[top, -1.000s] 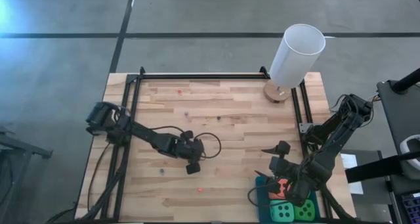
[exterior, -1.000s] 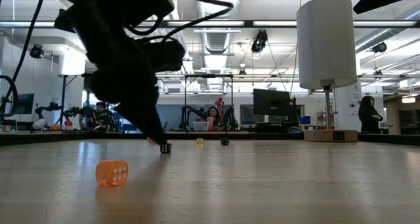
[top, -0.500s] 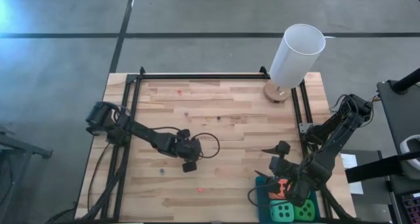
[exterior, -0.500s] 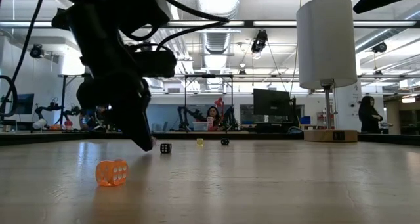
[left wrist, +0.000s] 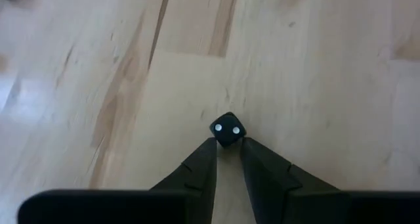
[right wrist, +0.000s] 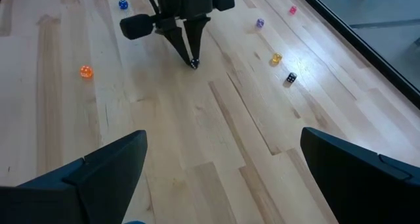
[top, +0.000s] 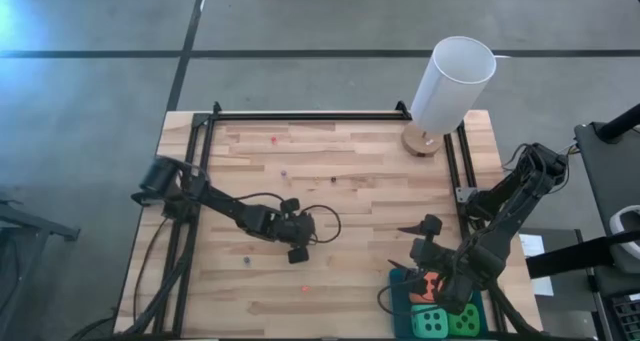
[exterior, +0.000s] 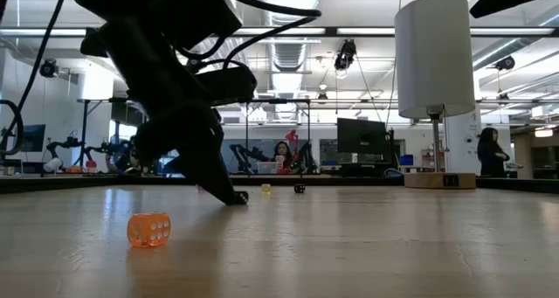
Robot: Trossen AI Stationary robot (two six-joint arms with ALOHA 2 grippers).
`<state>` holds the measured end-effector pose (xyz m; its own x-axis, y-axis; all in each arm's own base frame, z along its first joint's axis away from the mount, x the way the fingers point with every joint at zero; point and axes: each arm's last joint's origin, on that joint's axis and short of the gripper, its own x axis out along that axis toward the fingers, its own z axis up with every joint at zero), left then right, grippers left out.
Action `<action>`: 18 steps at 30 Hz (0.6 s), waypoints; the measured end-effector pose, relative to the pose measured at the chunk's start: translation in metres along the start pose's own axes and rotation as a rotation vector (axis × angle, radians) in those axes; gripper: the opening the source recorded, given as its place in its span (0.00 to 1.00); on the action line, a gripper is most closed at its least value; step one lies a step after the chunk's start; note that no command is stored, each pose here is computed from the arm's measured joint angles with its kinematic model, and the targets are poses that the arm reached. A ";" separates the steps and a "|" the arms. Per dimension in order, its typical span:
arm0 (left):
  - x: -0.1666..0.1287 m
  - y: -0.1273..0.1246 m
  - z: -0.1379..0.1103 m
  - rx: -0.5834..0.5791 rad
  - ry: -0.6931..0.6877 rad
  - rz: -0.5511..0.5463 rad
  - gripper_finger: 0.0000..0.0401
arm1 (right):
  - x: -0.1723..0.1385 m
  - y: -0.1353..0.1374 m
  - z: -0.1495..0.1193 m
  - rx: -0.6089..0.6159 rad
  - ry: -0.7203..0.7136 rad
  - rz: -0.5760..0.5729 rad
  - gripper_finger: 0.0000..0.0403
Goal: Pick & Place Dice
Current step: Put the bottom small black die into the blue bin
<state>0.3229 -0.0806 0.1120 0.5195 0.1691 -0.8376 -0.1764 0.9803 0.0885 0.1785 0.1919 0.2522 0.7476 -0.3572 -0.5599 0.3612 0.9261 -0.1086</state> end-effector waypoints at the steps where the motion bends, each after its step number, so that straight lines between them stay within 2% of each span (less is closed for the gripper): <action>1: 0.001 -0.001 0.001 0.001 -0.012 -0.004 0.20 | 0.000 0.000 0.000 0.000 0.000 0.000 0.99; 11: 0.008 -0.001 0.012 -0.012 -0.130 -0.021 0.20 | 0.000 0.000 0.000 0.000 0.000 -0.001 0.99; 18: 0.025 -0.005 0.019 0.022 -0.125 -0.007 0.20 | 0.000 0.000 0.000 -0.001 0.000 -0.001 0.99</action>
<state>0.3524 -0.0793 0.1006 0.6214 0.1726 -0.7643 -0.1548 0.9833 0.0961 0.1785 0.1918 0.2522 0.7472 -0.3579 -0.5601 0.3614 0.9260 -0.1095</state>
